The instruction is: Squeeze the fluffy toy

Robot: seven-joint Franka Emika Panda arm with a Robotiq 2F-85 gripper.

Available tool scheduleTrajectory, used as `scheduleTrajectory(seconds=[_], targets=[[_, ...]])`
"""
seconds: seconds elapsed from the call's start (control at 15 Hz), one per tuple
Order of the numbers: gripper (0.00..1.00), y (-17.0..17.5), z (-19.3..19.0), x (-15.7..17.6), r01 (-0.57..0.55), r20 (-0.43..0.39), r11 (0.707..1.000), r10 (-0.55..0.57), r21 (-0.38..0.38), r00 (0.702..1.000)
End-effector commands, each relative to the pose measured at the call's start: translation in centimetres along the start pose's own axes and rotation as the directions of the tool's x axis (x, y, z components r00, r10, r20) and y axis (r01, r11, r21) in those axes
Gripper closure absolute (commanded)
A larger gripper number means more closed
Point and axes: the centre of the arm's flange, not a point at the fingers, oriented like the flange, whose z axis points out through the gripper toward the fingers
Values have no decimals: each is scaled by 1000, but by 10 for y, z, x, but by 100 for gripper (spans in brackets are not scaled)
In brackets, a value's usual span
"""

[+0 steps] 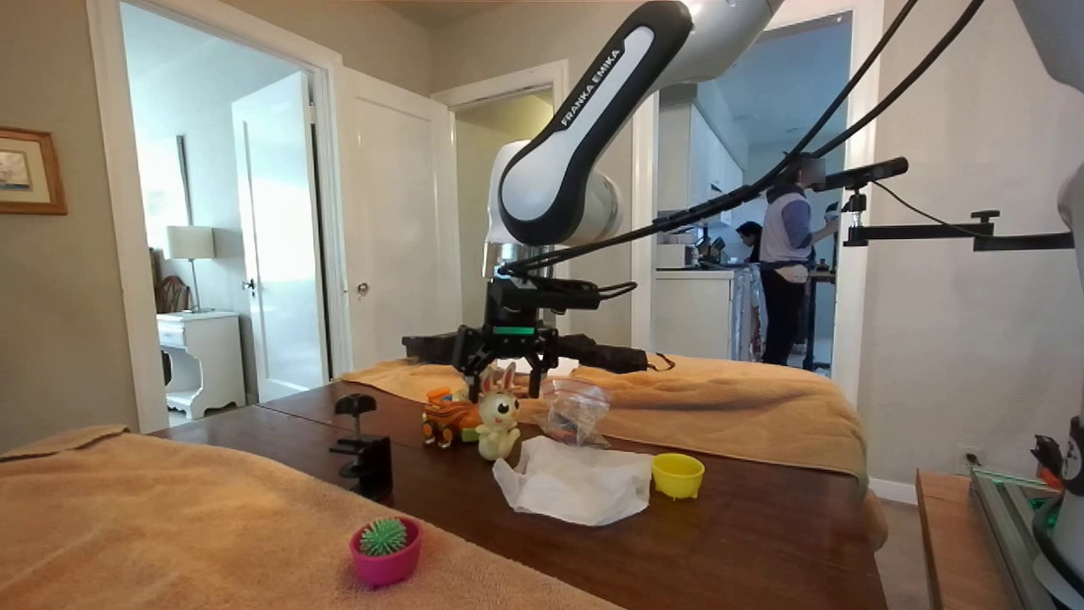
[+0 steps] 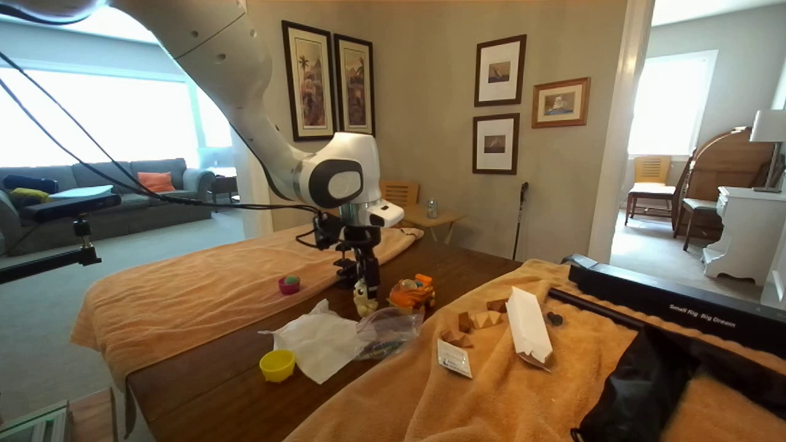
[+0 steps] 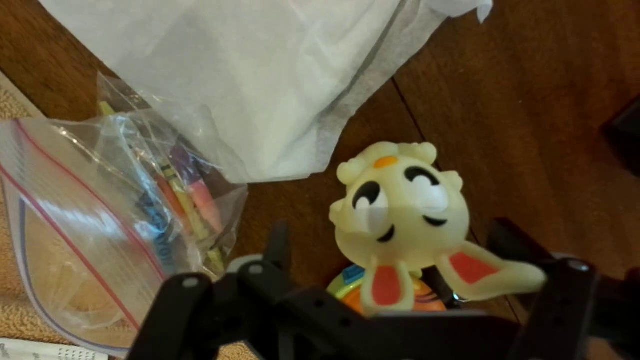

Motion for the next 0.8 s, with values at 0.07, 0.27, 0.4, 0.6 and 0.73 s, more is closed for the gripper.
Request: scheduleTrajectory(seconds=[0.07, 0.27, 0.4, 0.6, 0.73], targets=[[0, -5, -7, 0, -113, 27, 993, 112, 20, 993], [0, -6, -11, 1, -152, 44, 988, 151, 15, 987], [0, -7, -15, 2, -166, 49, 986, 166, 8, 985], [0, -9, -18, 5, -176, 62, 984, 176, -10, 982], [0, -11, -20, 5, -187, 73, 982, 188, -25, 979]])
